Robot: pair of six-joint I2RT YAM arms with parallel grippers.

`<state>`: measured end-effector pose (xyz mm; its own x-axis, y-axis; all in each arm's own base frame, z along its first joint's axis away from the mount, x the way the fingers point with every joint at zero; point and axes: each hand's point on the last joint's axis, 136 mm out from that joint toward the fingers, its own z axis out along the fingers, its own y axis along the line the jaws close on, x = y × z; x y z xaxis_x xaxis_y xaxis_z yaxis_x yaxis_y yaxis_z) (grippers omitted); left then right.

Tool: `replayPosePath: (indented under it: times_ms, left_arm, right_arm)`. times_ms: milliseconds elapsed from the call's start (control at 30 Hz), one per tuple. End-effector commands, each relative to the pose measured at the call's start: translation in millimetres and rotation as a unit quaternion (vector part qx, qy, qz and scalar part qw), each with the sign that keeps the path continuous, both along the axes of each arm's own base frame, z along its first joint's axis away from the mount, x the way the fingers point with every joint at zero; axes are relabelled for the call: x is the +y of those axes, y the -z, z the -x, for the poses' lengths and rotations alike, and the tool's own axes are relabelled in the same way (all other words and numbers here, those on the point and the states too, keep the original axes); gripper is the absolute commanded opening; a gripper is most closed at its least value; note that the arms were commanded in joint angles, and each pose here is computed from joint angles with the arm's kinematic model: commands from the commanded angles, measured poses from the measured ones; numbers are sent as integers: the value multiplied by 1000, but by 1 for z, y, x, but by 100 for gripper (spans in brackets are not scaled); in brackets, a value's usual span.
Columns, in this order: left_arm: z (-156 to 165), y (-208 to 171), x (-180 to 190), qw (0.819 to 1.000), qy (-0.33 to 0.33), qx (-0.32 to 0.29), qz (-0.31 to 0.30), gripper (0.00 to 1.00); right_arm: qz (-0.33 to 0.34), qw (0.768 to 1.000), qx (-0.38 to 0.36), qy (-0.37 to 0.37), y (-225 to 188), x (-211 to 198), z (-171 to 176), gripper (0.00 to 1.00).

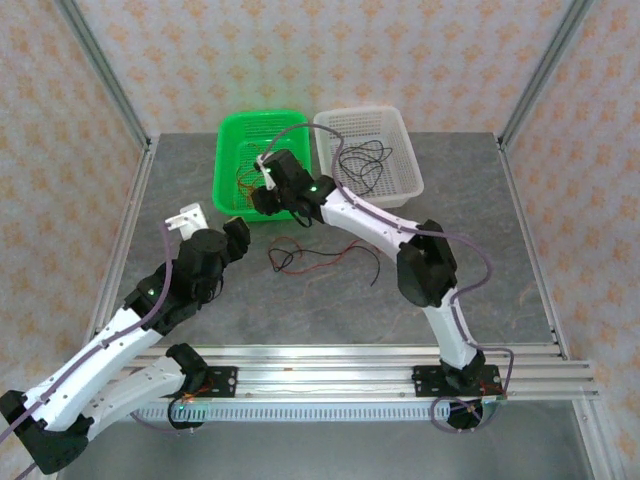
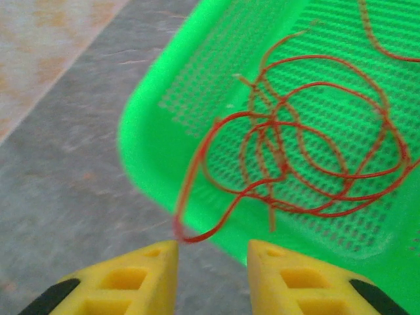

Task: Untangle the cables

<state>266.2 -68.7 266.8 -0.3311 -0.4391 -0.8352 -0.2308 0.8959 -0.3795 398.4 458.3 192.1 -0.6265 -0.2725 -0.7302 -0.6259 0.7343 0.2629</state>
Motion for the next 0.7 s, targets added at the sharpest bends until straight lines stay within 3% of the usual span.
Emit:
replayPosePath:
  times_ms: [0,133,267,433,533,667]
  left_arm:
    - [5,-2,5,1000,-9,6,-4,74]
    - [6,-1,6,1000,-10,5,-2,74]
    - [6,0,6,1000,-9,7,-4,74]
    - [7,0,5,1000,-7,7,-1,74]
    - [9,0,7,1000,-8,8,-2,74]
    - [10,0,9,1000,-12,6,-1,74]
  right_arm:
    - [-43,998,6,-50,-19,14,14,30]
    - [-66,993,35,-88,-10,32,22,21]
    - [-69,993,49,-85,9,48,3,13]
    - [-89,994,57,-9,36,41,-55,3]
    - [-99,992,62,42,50,25,-85,2]
    - [-97,992,50,67,51,14,-100,2]
